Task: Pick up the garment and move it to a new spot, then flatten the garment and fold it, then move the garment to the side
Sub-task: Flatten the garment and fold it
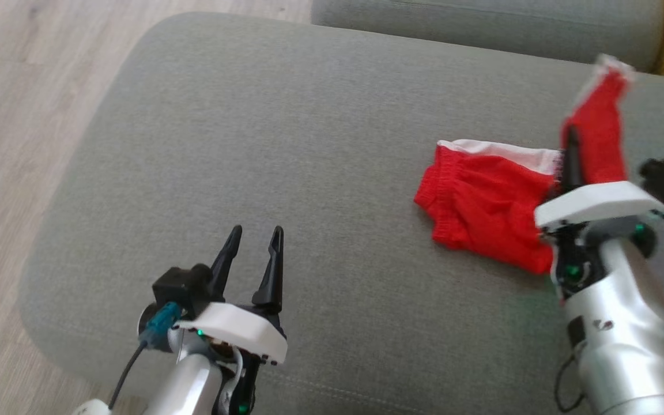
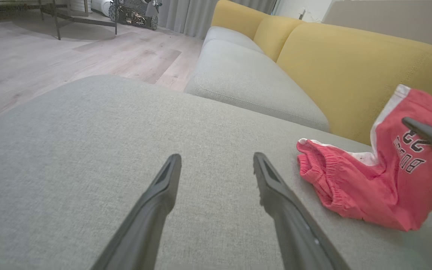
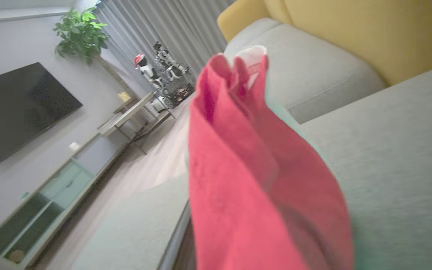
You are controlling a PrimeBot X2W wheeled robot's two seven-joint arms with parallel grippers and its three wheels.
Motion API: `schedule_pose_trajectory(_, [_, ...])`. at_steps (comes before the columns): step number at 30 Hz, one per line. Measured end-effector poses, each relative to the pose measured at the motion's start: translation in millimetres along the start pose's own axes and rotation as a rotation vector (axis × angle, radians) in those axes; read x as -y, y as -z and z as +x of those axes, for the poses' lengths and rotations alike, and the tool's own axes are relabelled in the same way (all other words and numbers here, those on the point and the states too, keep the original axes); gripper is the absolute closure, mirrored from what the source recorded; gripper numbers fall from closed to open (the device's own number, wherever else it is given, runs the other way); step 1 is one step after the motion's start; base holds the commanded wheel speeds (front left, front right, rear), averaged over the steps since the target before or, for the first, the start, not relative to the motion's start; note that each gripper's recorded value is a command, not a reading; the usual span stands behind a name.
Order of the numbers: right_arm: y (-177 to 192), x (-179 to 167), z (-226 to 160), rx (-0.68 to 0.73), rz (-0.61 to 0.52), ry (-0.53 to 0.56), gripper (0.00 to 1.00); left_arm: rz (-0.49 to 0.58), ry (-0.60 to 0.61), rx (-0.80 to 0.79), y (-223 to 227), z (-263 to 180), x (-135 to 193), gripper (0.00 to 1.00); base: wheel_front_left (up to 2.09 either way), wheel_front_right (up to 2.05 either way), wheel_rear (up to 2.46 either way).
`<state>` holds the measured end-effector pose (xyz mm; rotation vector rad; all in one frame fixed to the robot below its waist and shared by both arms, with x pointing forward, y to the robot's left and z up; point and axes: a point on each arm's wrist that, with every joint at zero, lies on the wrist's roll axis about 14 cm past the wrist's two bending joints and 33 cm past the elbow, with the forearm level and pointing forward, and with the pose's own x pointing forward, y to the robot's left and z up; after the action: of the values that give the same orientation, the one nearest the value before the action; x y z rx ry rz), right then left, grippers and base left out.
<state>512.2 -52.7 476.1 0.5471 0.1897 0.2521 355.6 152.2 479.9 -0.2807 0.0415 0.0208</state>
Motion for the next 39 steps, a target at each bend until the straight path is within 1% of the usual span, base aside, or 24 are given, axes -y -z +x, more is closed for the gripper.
schedule_pose_trajectory(2, [10.2, -19.4, -0.5, -0.024, 0.034, -0.055, 1.00, 0.000, -0.015, -0.004, 1.3, -4.2, -4.4, 0.00, 0.00, 0.00, 0.00])
schedule_pose_trajectory(3, [18.3, -25.0, -2.2, -0.045, 0.033, -0.072, 1.00, 0.000, -0.021, -0.003, 1.0, -5.3, -6.2, 0.00, 0.00, 0.00, 0.00])
schedule_pose_trajectory(6, [42.0, -32.2, -8.5, -0.106, 0.039, -0.094, 1.00, 0.001, -0.039, 0.001, -0.4, -8.1, -11.3, 0.00, 0.00, 0.00, 0.00])
schedule_pose_trajectory(9, [59.6, -40.3, -10.5, -0.155, 0.023, -0.120, 1.00, 0.003, -0.057, 0.001, -0.6, -10.2, -16.4, 0.00, 0.00, 0.00, 0.00])
schedule_pose_trajectory(10, [65.2, -43.5, -11.1, -0.172, 0.014, -0.131, 0.74, 0.004, -0.066, 0.001, -0.4, -10.9, -18.3, 0.00, 0.00, 0.00, 0.00])
schedule_pose_trajectory(11, [70.3, -47.6, -11.7, -0.187, 0.008, -0.144, 0.08, 0.005, -0.071, 0.000, -0.3, -11.5, -19.8, 0.00, 0.00, 0.00, 0.00])
schedule_pose_trajectory(12, [74.0, -52.0, -12.1, -0.198, 0.013, -0.157, 0.00, 0.004, -0.076, 0.000, -0.2, -12.0, -21.1, 0.00, 0.00, 0.00, 0.00])
schedule_pose_trajectory(14, [81.3, -60.3, -13.3, -0.219, 0.029, -0.178, 0.00, 0.005, -0.083, -0.001, 0.1, -12.8, -23.0, 0.00, 0.00, 0.00, 0.00])
schedule_pose_trajectory(19, [101.6, -76.6, -20.3, -0.282, -0.002, -0.238, 0.00, 0.006, -0.091, -0.007, 1.7, -13.2, -25.1, 0.00, 0.00, 0.00, 0.00])
schedule_pose_trajectory(27, [139.4, -71.2, -35.6, -0.452, -0.055, -0.241, 0.00, 0.003, -0.093, -0.019, 5.4, -11.3, -24.5, 0.00, 0.00, 0.00, 0.00])
schedule_pose_trajectory(29, [150.3, -71.9, -43.4, -0.513, -0.068, -0.251, 0.00, 0.003, -0.087, -0.021, 6.2, -10.2, -22.7, 0.00, 0.00, 0.00, 0.00])
schedule_pose_trajectory(31, [152.7, -76.9, -47.1, -0.531, -0.055, -0.266, 0.00, 0.001, -0.079, -0.024, 7.1, -8.7, -20.1, 0.00, 0.00, 0.00, 0.00])
schedule_pose_trajectory(35, [154.4, -103.5, -59.0, -0.575, -0.004, -0.345, 0.00, -0.005, -0.061, -0.027, 8.1, -5.5, -14.6, 0.00, 0.00, 0.00, 0.00])
schedule_pose_trajectory(39, [144.6, -121.2, -65.5, -0.561, 0.033, -0.397, 0.00, -0.006, -0.034, -0.028, 8.9, -1.6, -6.5, 0.00, 0.00, 0.00, 0.00])
